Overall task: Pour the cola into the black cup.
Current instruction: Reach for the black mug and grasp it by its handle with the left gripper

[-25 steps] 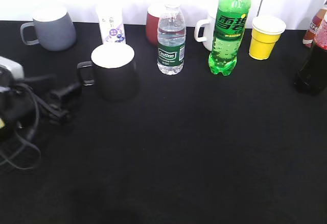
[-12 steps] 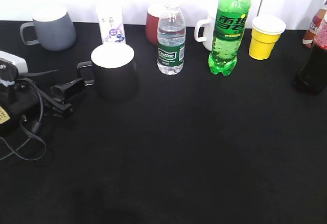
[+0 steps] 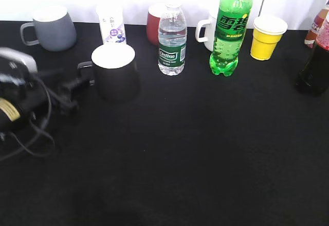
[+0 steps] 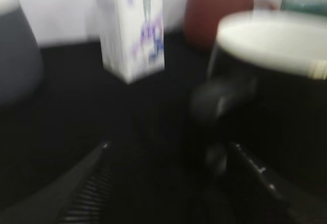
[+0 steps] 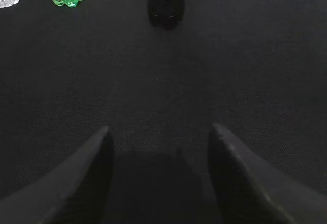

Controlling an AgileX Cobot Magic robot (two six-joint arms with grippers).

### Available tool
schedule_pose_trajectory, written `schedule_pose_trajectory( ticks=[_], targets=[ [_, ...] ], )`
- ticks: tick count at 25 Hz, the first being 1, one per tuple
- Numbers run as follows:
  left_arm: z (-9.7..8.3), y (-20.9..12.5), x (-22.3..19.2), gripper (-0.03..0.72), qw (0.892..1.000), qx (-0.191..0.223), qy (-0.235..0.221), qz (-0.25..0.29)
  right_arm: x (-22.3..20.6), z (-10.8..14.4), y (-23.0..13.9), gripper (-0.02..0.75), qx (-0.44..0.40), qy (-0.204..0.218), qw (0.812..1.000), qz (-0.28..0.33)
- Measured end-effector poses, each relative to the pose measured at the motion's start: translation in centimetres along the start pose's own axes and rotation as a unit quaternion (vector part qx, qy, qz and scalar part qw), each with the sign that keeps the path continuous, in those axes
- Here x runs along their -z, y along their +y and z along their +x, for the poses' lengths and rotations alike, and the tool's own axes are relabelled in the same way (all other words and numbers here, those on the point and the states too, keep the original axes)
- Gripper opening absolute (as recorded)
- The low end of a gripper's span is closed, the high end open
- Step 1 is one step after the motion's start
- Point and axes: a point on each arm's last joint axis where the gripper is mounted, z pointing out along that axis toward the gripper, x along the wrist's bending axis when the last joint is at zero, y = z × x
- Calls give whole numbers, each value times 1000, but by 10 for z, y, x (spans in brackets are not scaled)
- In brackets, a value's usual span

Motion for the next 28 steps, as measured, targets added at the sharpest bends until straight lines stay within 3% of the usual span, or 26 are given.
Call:
schedule_pose_trajectory(
  ticks=[11, 28],
  targets=[
    [0, -3, -1, 490, 1000, 7, -1, 6, 0, 0, 0, 447, 0, 0, 1000, 0],
    [9, 17, -33, 460, 999, 9, -4, -43, 0, 0, 0, 447, 0, 0, 1000, 0]
  ],
)
